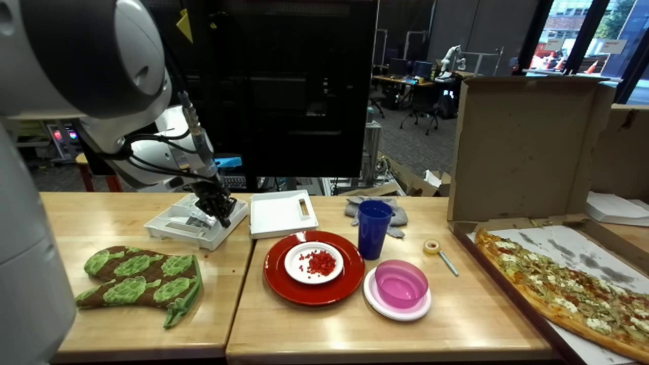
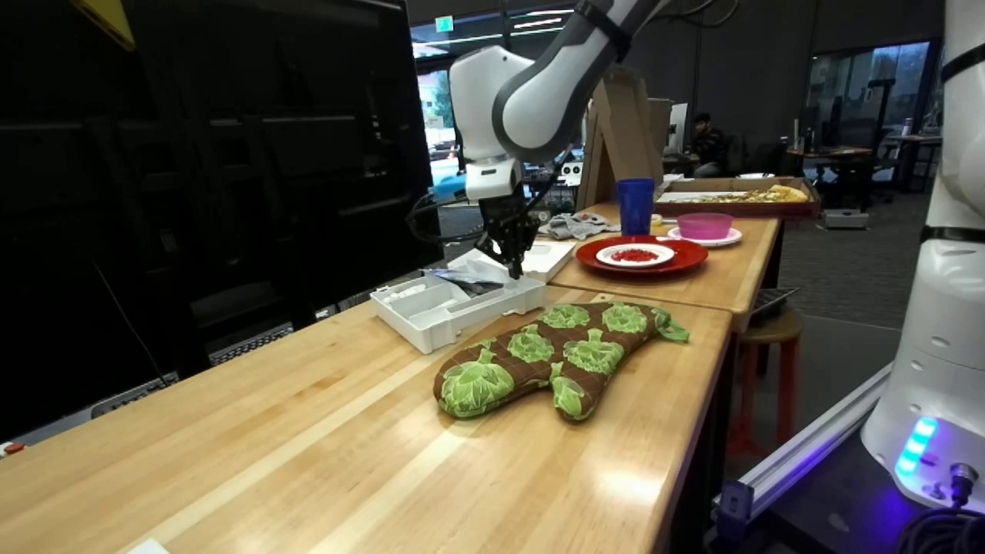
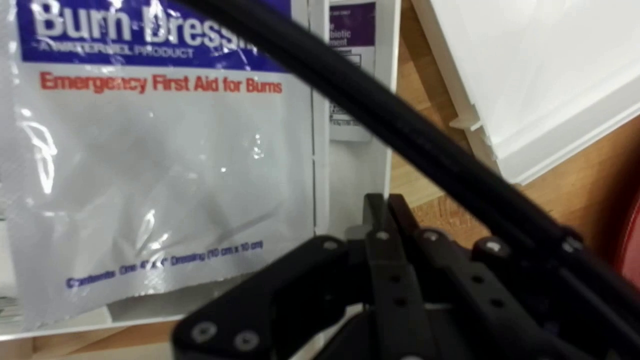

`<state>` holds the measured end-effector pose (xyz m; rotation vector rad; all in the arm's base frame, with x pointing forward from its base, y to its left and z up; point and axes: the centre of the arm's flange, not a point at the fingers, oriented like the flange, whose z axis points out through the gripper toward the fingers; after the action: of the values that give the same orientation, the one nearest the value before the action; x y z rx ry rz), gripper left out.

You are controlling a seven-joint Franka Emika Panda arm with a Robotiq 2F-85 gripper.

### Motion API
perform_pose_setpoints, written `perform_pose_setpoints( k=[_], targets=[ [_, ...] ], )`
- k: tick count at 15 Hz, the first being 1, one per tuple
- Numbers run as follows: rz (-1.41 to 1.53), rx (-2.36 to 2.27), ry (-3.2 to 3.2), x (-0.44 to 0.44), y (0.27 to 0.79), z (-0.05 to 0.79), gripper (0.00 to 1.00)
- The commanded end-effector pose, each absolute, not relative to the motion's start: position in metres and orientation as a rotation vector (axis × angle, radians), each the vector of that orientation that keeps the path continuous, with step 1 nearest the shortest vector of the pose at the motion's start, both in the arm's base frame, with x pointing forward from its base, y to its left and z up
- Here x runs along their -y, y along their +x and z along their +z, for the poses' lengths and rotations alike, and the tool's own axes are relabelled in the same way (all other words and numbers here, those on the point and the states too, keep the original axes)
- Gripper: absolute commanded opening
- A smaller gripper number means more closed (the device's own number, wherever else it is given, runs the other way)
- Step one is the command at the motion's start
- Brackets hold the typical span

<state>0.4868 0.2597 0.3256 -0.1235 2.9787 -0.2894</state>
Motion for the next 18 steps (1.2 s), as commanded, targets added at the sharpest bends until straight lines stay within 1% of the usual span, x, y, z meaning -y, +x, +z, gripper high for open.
perform_pose_setpoints(
  k=[1,6,15,16,17,18],
  targets=[
    [-0.329,-2.939,-0.192,-0.262,0.502,0.336,0.01],
    [-0.323,-2.920,-0.242,-0.266,0.515,0.345,0.01],
    [-0.307,-2.940,-0.283,-0.270,0.532,0.336,0.01],
    [-0.309,-2.940,-0.286,-0.271,0.533,0.336,0.11],
    [-0.310,-2.938,-0.286,-0.272,0.535,0.335,0.29],
    [-0.310,-2.939,-0.281,-0.272,0.537,0.335,0.32]
  ],
)
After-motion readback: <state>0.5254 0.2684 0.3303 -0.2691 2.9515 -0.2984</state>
